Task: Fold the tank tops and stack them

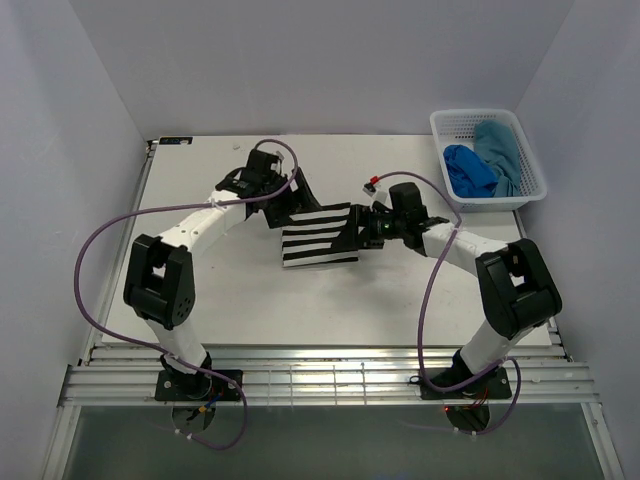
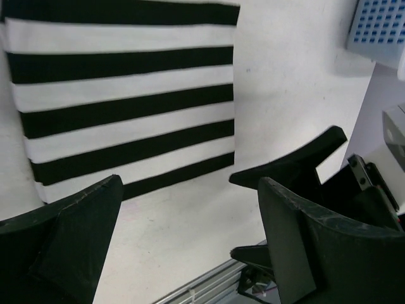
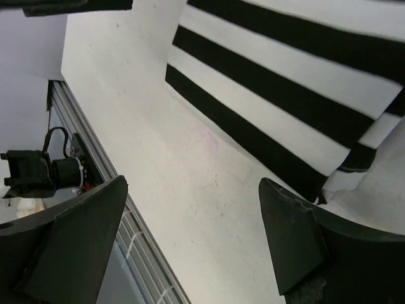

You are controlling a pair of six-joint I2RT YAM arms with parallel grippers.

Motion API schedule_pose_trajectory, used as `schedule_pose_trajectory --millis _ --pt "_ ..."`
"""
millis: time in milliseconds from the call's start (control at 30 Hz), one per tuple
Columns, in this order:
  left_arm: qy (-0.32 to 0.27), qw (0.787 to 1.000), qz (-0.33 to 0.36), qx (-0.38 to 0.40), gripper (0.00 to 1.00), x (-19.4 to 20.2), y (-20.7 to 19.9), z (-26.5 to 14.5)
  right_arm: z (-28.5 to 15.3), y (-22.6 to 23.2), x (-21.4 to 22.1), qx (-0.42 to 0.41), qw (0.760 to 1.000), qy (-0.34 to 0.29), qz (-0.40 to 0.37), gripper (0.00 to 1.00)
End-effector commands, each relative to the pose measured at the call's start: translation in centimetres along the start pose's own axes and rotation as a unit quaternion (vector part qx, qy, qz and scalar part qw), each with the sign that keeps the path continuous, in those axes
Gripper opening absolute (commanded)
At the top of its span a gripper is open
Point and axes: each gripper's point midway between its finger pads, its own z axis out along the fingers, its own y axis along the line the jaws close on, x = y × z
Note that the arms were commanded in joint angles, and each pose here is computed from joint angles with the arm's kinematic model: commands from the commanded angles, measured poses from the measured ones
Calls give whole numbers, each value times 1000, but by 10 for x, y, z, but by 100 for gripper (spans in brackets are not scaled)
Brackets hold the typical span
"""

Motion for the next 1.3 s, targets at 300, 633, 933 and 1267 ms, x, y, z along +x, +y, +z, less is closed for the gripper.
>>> schedule_pose_trajectory --millis 300,633,933,1267 --pt "75 995 -53 -46 98 79 60 32 24 -43 41 25 999 25 35 90" --pt "73 994 -50 -57 98 83 65 25 17 -43 50 34 998 41 25 90" --pt "-2 994 6 -111 98 44 64 -12 -33 6 14 41 997 -6 -63 90" --pt "28 982 35 -181 98 33 88 24 -58 13 9 81 993 -20 -81 90"
